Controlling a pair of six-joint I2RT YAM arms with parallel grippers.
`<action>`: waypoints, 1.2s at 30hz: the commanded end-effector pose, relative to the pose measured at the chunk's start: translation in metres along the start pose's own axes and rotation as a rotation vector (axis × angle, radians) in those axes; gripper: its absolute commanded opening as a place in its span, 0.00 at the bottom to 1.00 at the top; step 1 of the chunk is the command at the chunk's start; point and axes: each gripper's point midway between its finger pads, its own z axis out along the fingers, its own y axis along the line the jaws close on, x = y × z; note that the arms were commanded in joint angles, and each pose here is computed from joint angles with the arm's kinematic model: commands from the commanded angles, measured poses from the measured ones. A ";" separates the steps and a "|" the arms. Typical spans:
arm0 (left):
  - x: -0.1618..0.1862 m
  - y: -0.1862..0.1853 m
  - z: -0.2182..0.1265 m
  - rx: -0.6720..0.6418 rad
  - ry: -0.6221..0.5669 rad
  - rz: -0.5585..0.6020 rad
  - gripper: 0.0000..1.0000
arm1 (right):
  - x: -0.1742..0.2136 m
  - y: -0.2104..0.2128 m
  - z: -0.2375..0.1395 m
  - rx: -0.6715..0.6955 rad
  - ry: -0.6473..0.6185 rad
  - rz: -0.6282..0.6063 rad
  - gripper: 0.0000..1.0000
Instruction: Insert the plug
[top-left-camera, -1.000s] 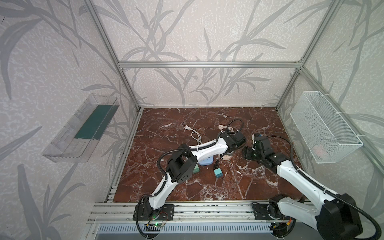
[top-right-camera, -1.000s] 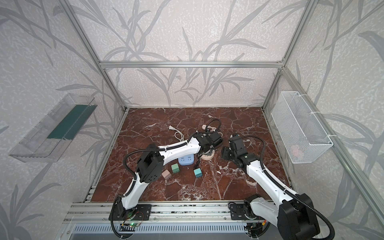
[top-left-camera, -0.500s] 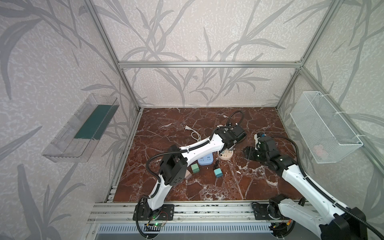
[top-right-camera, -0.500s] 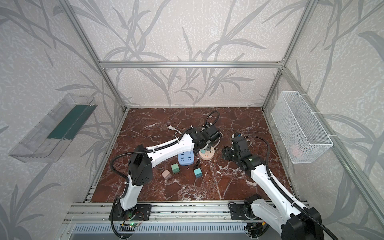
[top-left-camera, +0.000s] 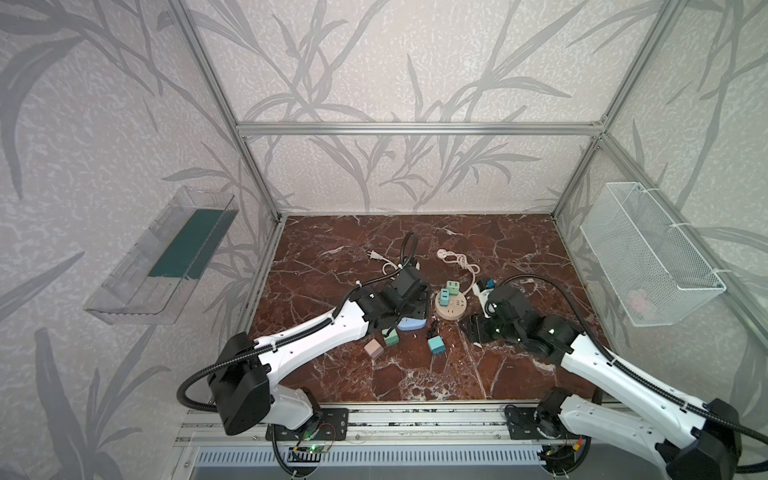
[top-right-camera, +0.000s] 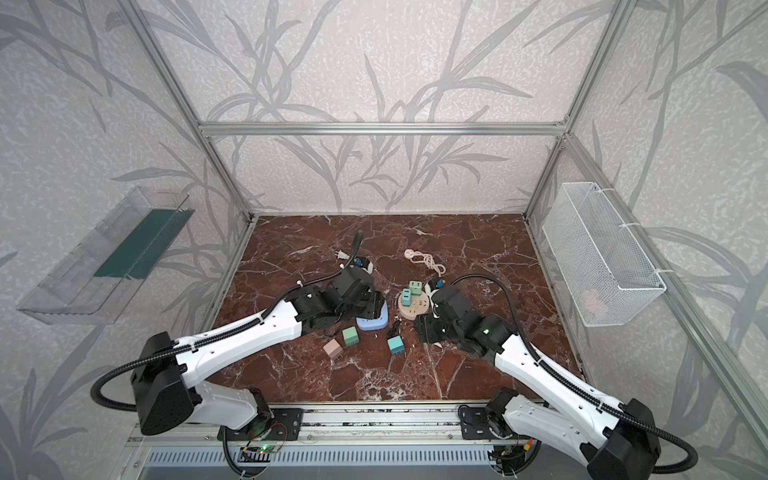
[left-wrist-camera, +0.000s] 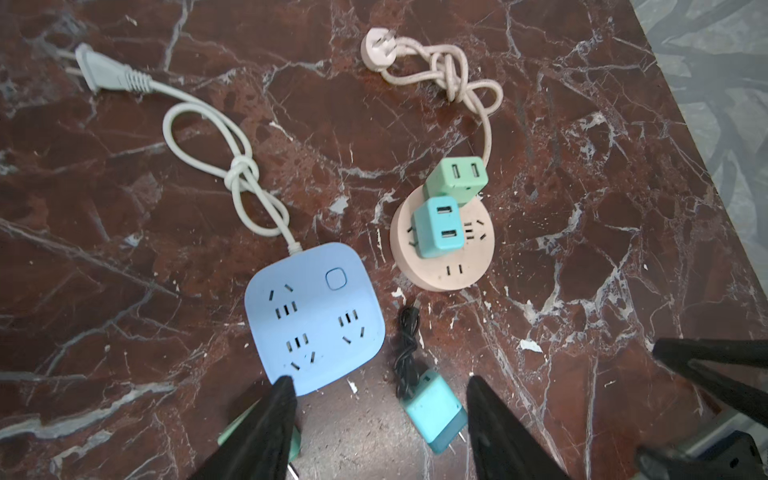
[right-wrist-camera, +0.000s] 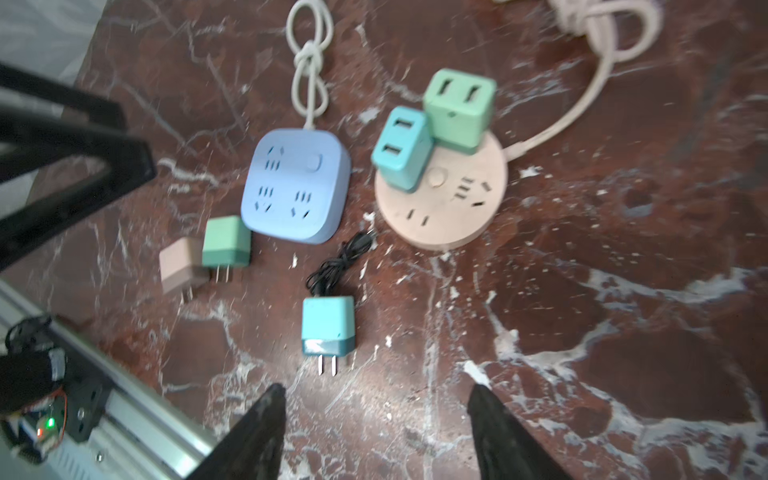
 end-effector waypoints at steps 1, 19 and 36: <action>0.000 -0.008 -0.002 0.125 -0.016 -0.112 0.65 | 0.013 0.010 0.008 0.020 0.062 -0.075 0.69; 0.024 0.020 0.020 0.148 0.031 -0.252 0.63 | 0.034 0.048 0.073 -0.010 0.215 -0.185 0.67; 0.027 0.030 0.020 0.144 0.030 -0.276 0.63 | 0.055 0.048 0.103 0.009 0.349 -0.205 0.65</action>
